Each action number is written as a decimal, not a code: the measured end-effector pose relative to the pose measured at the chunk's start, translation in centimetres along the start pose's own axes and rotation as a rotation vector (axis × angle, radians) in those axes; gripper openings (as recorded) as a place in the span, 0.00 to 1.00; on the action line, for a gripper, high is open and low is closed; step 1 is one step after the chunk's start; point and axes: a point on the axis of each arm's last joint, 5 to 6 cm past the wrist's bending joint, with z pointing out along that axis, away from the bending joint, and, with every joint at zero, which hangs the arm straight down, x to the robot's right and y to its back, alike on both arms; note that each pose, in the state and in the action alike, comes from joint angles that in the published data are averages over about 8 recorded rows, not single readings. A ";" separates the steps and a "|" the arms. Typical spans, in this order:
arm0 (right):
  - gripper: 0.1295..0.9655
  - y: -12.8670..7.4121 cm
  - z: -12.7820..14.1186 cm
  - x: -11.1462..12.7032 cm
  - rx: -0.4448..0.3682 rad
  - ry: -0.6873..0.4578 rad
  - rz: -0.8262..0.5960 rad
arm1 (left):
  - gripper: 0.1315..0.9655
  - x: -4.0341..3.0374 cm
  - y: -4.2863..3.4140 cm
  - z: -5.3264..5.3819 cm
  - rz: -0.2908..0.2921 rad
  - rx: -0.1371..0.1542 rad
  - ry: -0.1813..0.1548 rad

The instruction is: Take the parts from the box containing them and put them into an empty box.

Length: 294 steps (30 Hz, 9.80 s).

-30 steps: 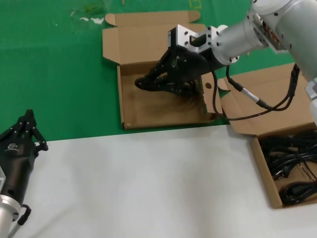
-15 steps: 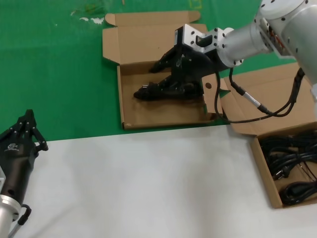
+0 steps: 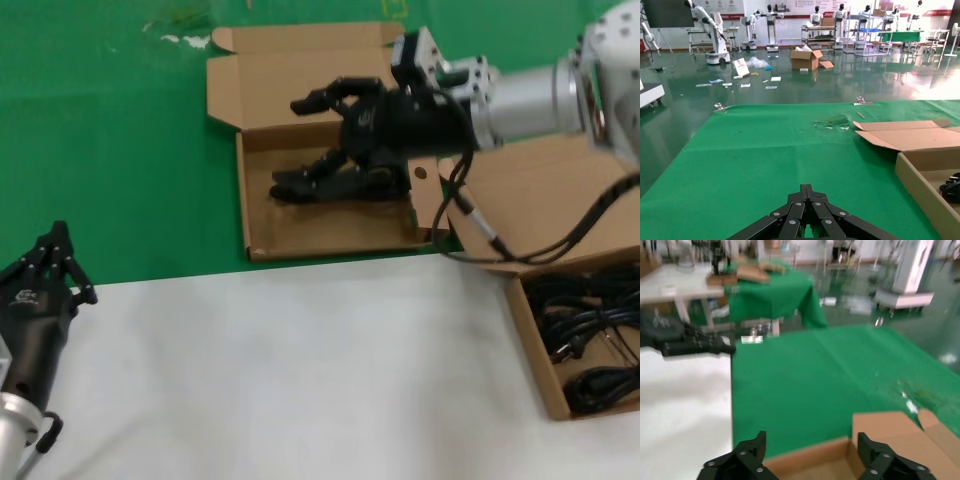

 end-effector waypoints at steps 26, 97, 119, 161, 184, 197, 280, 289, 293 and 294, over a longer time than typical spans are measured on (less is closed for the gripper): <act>0.94 4.6 0.7 -5.1 0.107 0.159 0.100 | 0.10 0.00 0.00 0.0 0.000 0.000 0.000; 1.00 11.9 -5.9 -26.3 0.129 1.039 0.542 | 1.00 0.00 0.00 0.0 0.000 0.000 0.000; 1.00 11.9 -5.9 -26.3 0.129 1.039 0.542 | 1.00 0.00 0.00 0.0 0.000 0.000 0.000; 1.00 11.9 -5.9 -26.3 0.129 1.039 0.542 | 1.00 0.00 0.00 0.0 0.000 0.000 0.000; 1.00 11.9 -5.9 -26.3 0.129 1.039 0.542 | 1.00 0.00 0.00 0.0 0.000 0.000 0.000; 1.00 11.9 -5.9 -26.3 0.129 1.039 0.542 | 1.00 0.00 0.00 0.0 0.000 0.000 0.000; 1.00 11.9 -5.9 -26.3 0.129 1.039 0.542 | 1.00 0.00 0.00 0.0 0.000 0.000 0.000; 1.00 11.9 -5.9 -26.3 0.129 1.039 0.542 | 1.00 0.00 0.00 0.0 0.000 0.000 0.000; 1.00 11.9 -5.9 -26.3 0.129 1.039 0.542 | 1.00 0.00 0.00 0.0 0.000 0.000 0.000; 1.00 11.9 -5.9 -26.3 0.129 1.039 0.542 | 1.00 0.00 0.00 0.0 0.000 0.000 0.000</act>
